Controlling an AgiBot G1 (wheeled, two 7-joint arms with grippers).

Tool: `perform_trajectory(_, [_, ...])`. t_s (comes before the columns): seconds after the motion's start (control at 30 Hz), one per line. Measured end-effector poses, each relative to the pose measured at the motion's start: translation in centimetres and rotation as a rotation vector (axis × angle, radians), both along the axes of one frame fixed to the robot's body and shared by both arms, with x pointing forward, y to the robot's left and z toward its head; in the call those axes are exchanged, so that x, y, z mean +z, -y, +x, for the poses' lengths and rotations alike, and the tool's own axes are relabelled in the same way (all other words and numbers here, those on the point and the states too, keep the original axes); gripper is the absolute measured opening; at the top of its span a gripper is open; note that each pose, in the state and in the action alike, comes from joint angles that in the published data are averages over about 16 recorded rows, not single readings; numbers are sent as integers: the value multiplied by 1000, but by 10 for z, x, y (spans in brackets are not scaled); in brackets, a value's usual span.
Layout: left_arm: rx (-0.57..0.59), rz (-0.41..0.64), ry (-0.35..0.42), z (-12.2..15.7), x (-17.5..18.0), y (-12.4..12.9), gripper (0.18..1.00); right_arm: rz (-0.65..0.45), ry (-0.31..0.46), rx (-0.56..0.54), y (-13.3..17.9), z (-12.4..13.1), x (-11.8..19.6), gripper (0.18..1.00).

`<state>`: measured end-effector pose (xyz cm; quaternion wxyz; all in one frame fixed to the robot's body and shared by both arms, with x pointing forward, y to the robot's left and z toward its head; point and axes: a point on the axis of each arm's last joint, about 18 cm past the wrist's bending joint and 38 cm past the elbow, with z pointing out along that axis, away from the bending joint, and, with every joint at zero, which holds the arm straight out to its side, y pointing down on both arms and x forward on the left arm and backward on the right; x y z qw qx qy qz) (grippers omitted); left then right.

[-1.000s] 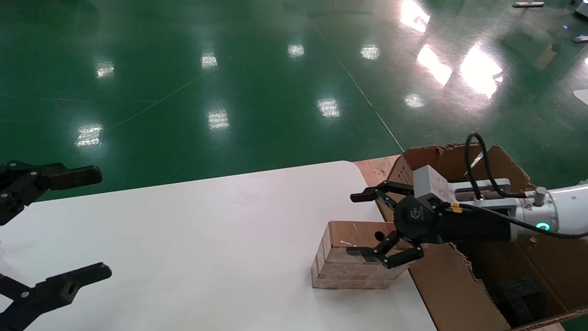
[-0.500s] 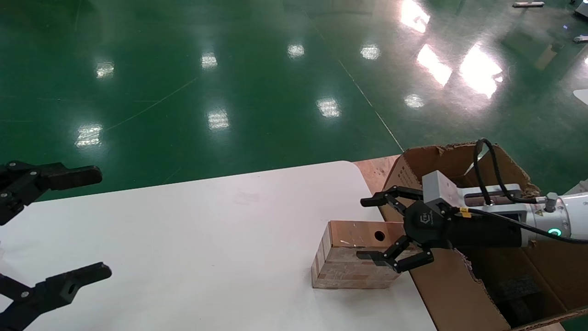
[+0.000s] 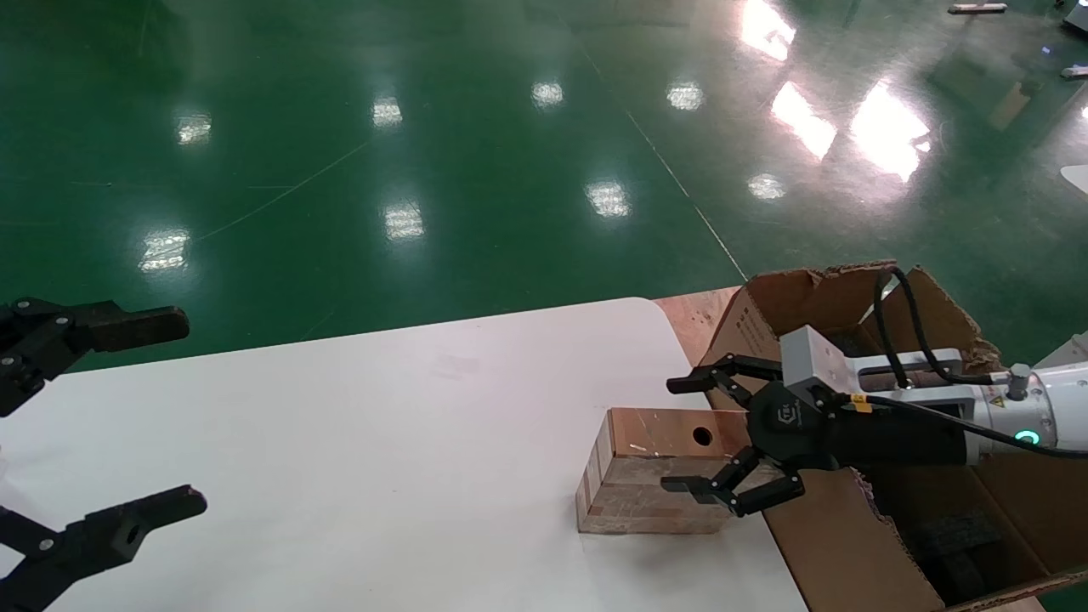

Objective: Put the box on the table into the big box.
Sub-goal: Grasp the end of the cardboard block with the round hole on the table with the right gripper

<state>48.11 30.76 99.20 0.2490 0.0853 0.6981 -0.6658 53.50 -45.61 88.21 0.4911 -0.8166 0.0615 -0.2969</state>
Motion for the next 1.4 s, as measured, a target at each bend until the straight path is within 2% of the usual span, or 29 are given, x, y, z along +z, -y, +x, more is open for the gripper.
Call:
perform_trajectory(1.07, [0, 0, 0, 0, 0, 0, 991, -22, -9, -32, 12, -2, -3, 993])
perform_trajectory(1.4, [0, 0, 0, 0, 0, 0, 912, -23, -9, -30, 11, -2, -4, 931])
